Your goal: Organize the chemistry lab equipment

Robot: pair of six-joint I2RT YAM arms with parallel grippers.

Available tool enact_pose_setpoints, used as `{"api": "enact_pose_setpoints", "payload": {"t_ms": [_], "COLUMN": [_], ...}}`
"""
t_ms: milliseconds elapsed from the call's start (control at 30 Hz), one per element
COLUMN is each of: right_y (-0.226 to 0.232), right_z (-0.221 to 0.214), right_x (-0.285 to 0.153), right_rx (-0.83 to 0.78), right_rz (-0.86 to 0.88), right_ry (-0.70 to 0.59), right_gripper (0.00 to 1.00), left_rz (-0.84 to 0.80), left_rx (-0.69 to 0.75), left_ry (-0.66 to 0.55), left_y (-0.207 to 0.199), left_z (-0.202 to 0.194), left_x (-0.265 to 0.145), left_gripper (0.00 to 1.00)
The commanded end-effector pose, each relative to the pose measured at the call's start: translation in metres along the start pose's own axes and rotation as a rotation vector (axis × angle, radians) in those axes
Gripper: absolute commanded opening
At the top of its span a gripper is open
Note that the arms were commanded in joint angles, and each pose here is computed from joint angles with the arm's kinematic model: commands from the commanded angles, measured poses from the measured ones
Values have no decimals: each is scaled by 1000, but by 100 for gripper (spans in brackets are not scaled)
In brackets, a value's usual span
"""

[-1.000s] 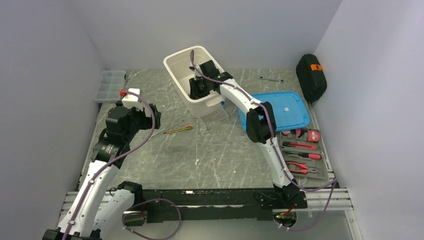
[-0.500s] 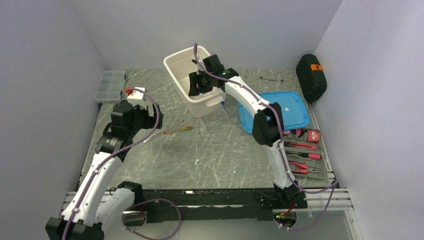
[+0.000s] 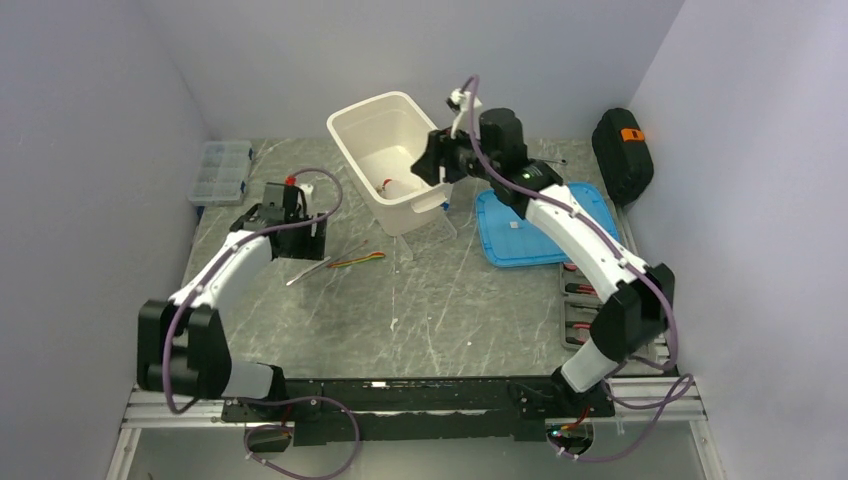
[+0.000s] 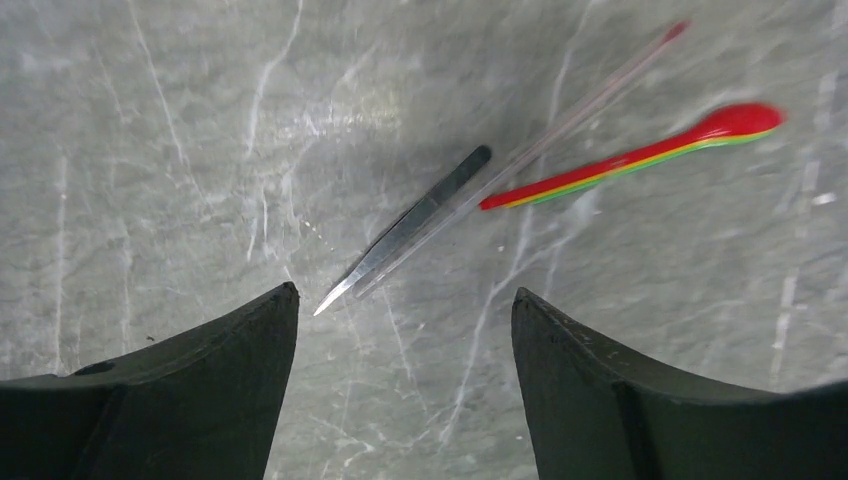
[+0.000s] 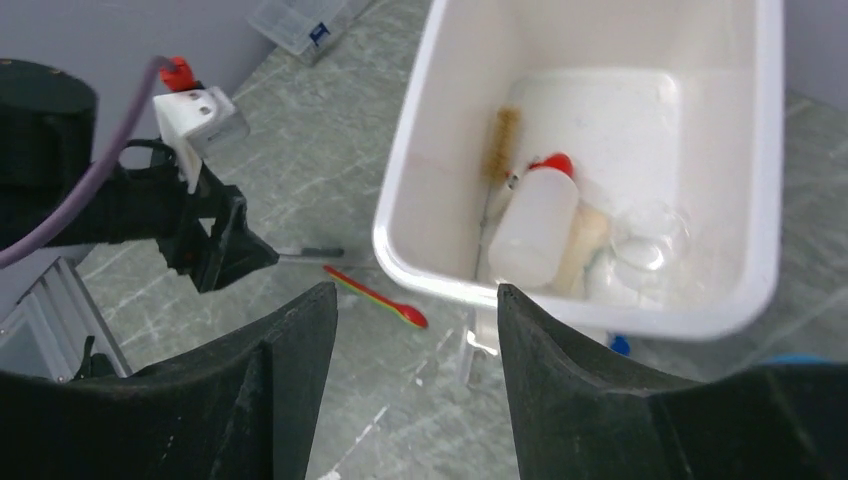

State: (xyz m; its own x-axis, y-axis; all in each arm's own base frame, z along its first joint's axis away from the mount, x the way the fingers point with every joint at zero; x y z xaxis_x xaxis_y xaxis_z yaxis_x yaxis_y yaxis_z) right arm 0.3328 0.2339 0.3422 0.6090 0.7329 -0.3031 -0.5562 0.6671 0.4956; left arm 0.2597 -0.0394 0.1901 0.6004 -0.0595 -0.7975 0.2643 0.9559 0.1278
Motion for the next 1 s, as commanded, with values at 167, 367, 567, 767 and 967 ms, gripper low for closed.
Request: {"api": "enact_pose_setpoints", "payload": {"t_ms": [167, 367, 567, 767, 967], "right_y": [-25, -34, -40, -44, -45], "right_z": [-9, -12, -14, -15, -16], "right_x": [-53, -72, -71, -69, -67], "right_rx": [30, 34, 55, 65, 74], "right_rz": [-4, -20, -5, -6, 2], "right_ry": [-124, -160, -156, -149, -143], "right_gripper": [63, 64, 64, 65, 64], "left_rz": [52, 25, 51, 74, 93], "left_rx": [-2, -10, -3, 0, 4], "left_ry": [259, 338, 375, 356, 378], "left_y": [19, 22, 24, 26, 28], "left_z": [-18, -28, -30, -26, -28], "left_x": [34, 48, 52, 51, 53], "left_gripper": [64, 58, 54, 49, 46]}}
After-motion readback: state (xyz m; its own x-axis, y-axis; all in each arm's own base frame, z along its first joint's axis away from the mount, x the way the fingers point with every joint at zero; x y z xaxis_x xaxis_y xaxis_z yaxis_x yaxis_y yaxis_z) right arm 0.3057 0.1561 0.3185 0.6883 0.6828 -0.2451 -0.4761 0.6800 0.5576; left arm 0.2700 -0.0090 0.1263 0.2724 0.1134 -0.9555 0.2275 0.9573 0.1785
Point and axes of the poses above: each gripper's point midway between its finger pads, its own x axis out along the fingers, its own y axis along the line the jaws close on, z = x × y, the point moved 10 cm from there along -x, back along the fingers, and after that the axes turned 13 degrees about x, right-handed, at the moved point
